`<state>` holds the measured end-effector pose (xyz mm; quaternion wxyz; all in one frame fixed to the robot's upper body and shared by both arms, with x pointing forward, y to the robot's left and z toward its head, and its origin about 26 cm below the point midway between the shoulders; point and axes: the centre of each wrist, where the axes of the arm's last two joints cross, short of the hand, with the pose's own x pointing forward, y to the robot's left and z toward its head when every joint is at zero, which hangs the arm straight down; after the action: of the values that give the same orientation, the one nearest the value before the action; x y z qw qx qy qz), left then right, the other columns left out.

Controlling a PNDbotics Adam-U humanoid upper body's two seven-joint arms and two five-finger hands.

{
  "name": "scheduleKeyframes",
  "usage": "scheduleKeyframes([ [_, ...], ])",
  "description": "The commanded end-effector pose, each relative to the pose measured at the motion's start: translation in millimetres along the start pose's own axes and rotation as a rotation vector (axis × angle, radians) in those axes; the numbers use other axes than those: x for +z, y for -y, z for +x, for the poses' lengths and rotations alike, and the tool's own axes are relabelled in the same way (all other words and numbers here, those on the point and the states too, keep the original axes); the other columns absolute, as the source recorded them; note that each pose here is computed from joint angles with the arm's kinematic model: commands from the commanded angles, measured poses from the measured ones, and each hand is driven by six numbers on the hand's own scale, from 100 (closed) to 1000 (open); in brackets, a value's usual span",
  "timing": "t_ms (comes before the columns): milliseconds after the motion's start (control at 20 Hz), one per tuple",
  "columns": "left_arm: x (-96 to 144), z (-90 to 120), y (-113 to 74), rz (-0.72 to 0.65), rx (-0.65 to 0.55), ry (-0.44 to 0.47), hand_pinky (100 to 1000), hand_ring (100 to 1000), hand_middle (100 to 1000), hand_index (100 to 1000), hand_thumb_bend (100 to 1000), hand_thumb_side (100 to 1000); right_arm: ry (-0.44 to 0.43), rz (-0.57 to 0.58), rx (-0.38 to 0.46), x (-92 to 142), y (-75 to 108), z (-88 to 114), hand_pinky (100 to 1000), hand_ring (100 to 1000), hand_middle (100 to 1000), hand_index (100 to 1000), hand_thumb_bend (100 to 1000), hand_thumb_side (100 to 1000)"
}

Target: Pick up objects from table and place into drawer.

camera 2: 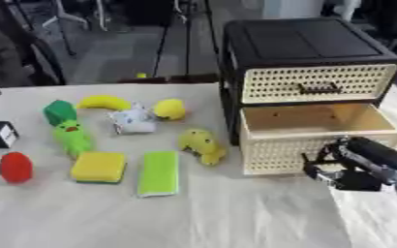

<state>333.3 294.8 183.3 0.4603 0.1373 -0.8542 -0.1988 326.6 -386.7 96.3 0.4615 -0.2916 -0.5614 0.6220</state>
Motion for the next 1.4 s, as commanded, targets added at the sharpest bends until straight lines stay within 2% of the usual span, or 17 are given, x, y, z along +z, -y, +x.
scheduleKeyframes([
  [50,-3,6,-10.2,0.012,-0.031,0.022,511,533,580,769,604,915,0.0,-0.035,0.026,8,14.5,2,100,100,169,684,405,969],
  [250,-2,5,-10.7,0.014,-0.034,0.018,511,532,579,769,605,916,-0.012,-0.021,0.005,14,4.9,5,100,100,175,685,401,974],
  [350,-2,5,-10.7,0.012,-0.036,0.017,511,533,580,769,605,916,-0.02,-0.019,-0.007,16,1.0,5,100,105,200,723,395,975],
  [400,-2,5,-10.9,0.012,-0.037,0.017,511,533,580,769,605,916,-0.023,-0.027,-0.015,17,0.0,5,100,159,256,769,386,970],
  [450,-2,5,-11.2,0.012,-0.038,0.017,511,533,580,769,605,916,-0.027,-0.042,-0.022,18,-0.3,4,100,174,273,804,383,965],
  [500,-2,5,-11.3,0.013,-0.039,0.016,511,533,580,769,605,916,-0.029,-0.063,-0.027,19,0.3,4,100,187,287,833,371,950],
  [600,-2,4,-11.6,0.012,-0.04,0.015,511,532,580,769,606,916,-0.029,-0.129,-0.035,21,3.6,5,100,184,286,833,355,929],
  [750,-1,4,-12.1,0.005,-0.05,0.011,511,532,580,768,606,917,-0.007,-0.253,-0.055,26,13.2,9,100,171,276,802,324,884],
  [800,-1,3,-12.2,0.0,-0.056,0.008,511,532,580,768,607,917,0.003,-0.292,-0.065,27,16.8,10,100,167,274,779,299,912],
  [850,-1,3,-12.5,-0.006,-0.066,0.006,512,532,580,768,607,917,0.018,-0.332,-0.079,29,20.9,12,100,165,271,767,305,845],
  [900,-2,3,-12.8,-0.015,-0.078,0.004,513,533,580,769,611,916,0.033,-0.367,-0.093,31,25.0,14,100,164,271,754,286,815],
  [1000,-3,3,-13.3,-0.044,-0.116,0.001,514,534,582,769,626,909,0.087,-0.44,-0.132,34,33.3,19,100,159,268,745,247,762],
  [1100,-5,3,-14.5,-0.084,-0.174,-0.004,517,536,585,769,637,899,0.145,-0.504,-0.181,37,40.7,23,100,157,266,743,249,729],
  [1400,-19,-6,-16.3,-0.271,-0.459,-0.051,546,562,603,770,720,826,0.25,-0.597,-0.255,41,58.7,32,100,152,261,740,256,693],
])
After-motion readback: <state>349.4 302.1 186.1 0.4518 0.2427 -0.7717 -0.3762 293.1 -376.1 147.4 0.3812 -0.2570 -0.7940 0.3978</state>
